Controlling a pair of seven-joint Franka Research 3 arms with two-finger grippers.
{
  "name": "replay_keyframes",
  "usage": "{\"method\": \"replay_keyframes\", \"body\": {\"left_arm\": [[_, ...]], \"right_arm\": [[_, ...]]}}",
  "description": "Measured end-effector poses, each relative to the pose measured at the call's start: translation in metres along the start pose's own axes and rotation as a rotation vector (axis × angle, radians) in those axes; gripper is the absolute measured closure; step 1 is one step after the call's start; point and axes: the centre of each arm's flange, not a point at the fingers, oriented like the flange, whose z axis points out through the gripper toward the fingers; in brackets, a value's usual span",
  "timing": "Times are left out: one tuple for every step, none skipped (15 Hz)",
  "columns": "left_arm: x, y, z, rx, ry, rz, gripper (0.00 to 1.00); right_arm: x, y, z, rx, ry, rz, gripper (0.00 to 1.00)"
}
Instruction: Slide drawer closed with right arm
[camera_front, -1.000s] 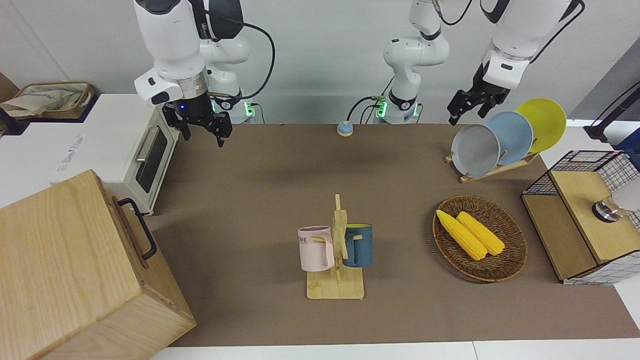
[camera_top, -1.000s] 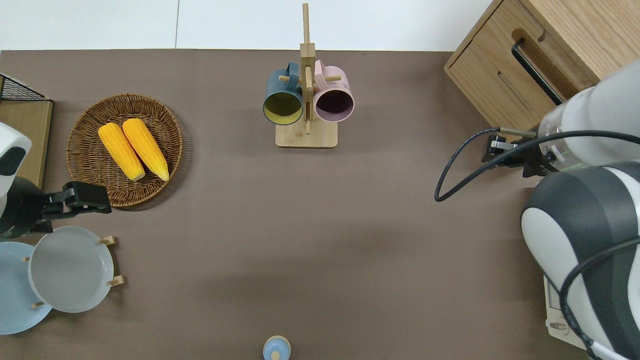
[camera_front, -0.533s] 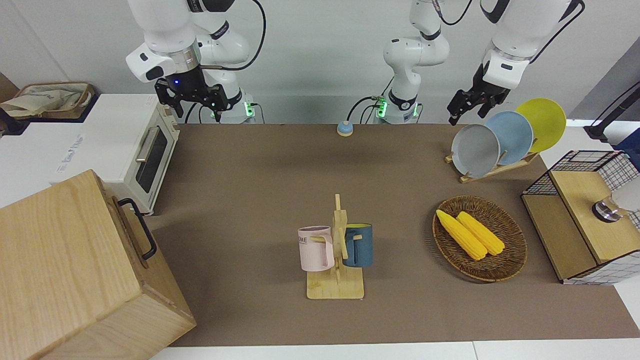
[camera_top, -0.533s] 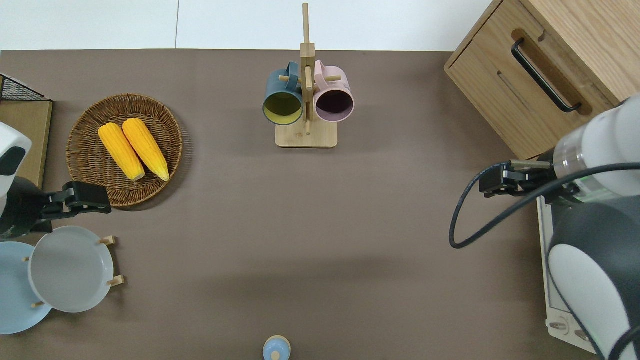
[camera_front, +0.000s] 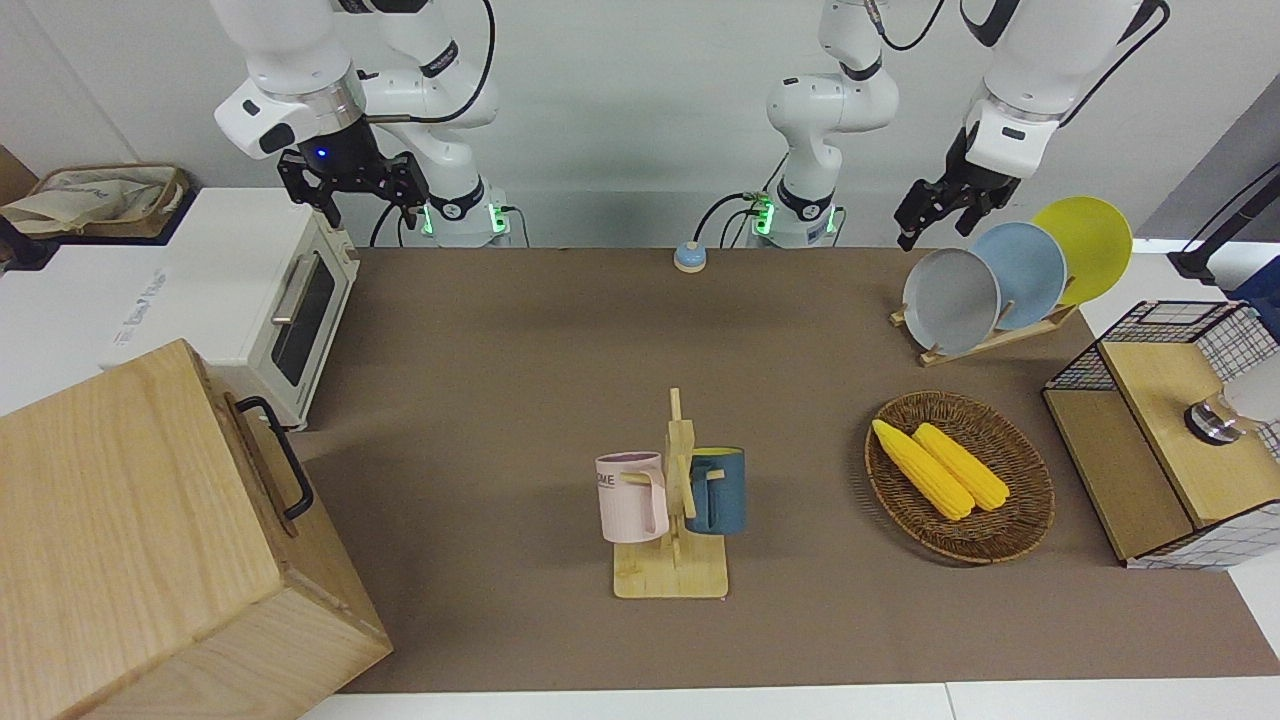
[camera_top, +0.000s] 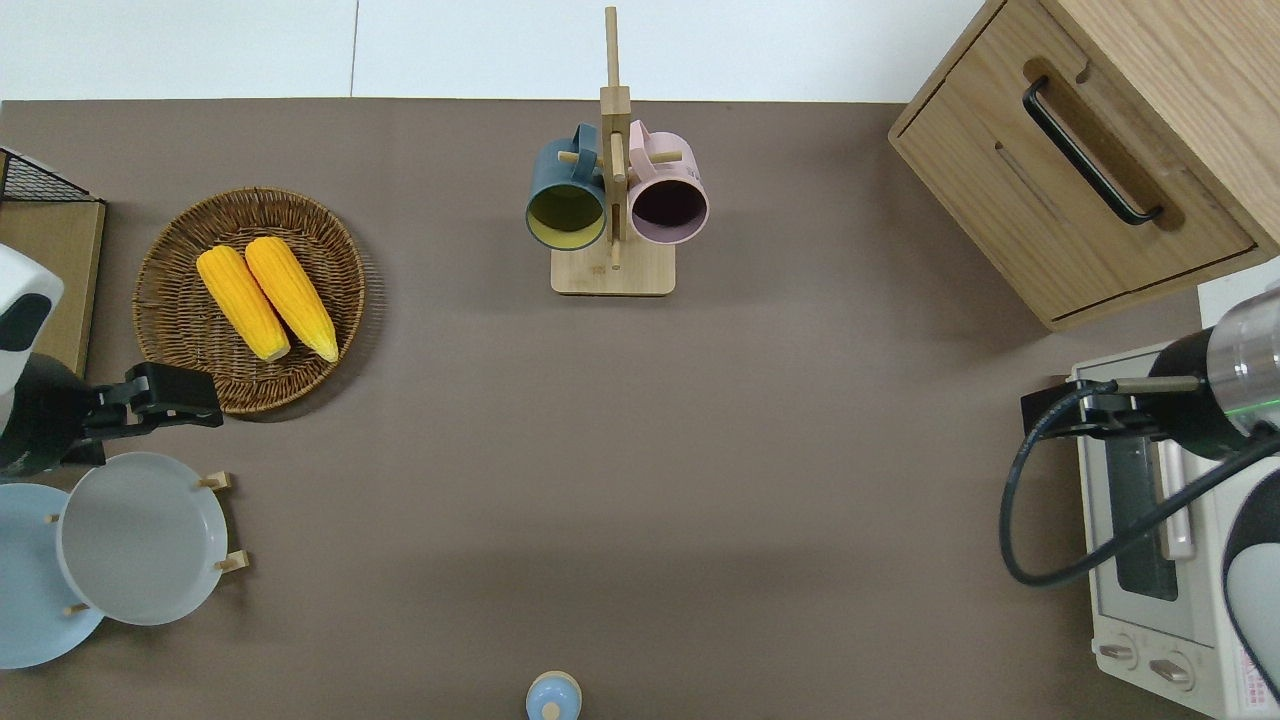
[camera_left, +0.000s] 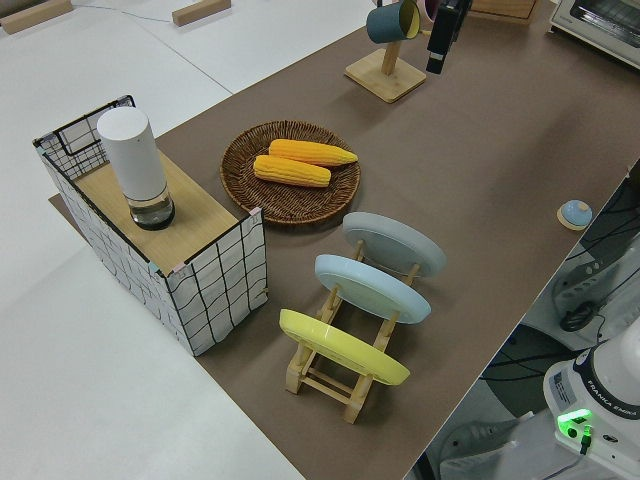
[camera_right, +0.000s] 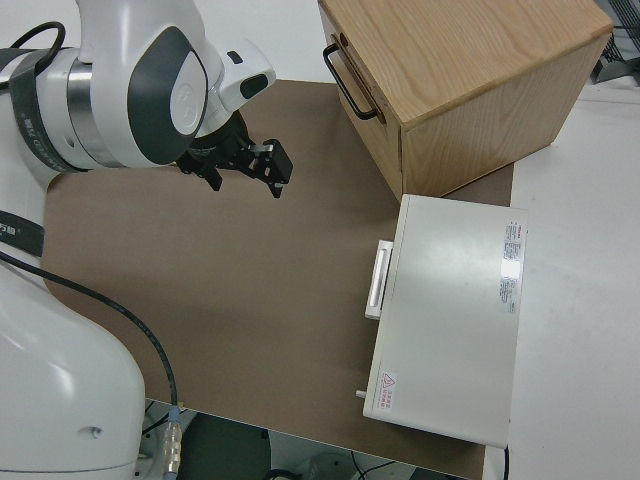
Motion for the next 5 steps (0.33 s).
{"method": "replay_keyframes", "body": {"left_arm": [[0.0000, 0.0000, 0.0000, 0.000, 0.000, 0.000, 0.00], [0.0000, 0.0000, 0.0000, 0.000, 0.000, 0.000, 0.00], [0.0000, 0.0000, 0.0000, 0.000, 0.000, 0.000, 0.00], [0.0000, 0.0000, 0.0000, 0.000, 0.000, 0.000, 0.00], [0.0000, 0.0000, 0.0000, 0.000, 0.000, 0.000, 0.00]], "right_arm": [[0.0001, 0.0005, 0.0000, 0.000, 0.000, -0.001, 0.00], [0.0000, 0.0002, 0.0000, 0.000, 0.000, -0.002, 0.00], [-0.0001, -0.0008, 0.0000, 0.000, 0.000, -0.004, 0.00], [-0.0003, -0.0024, -0.0001, -0.001, 0.000, -0.007, 0.01], [-0.0004, -0.0038, -0.0001, -0.001, 0.000, -0.010, 0.01]]}}
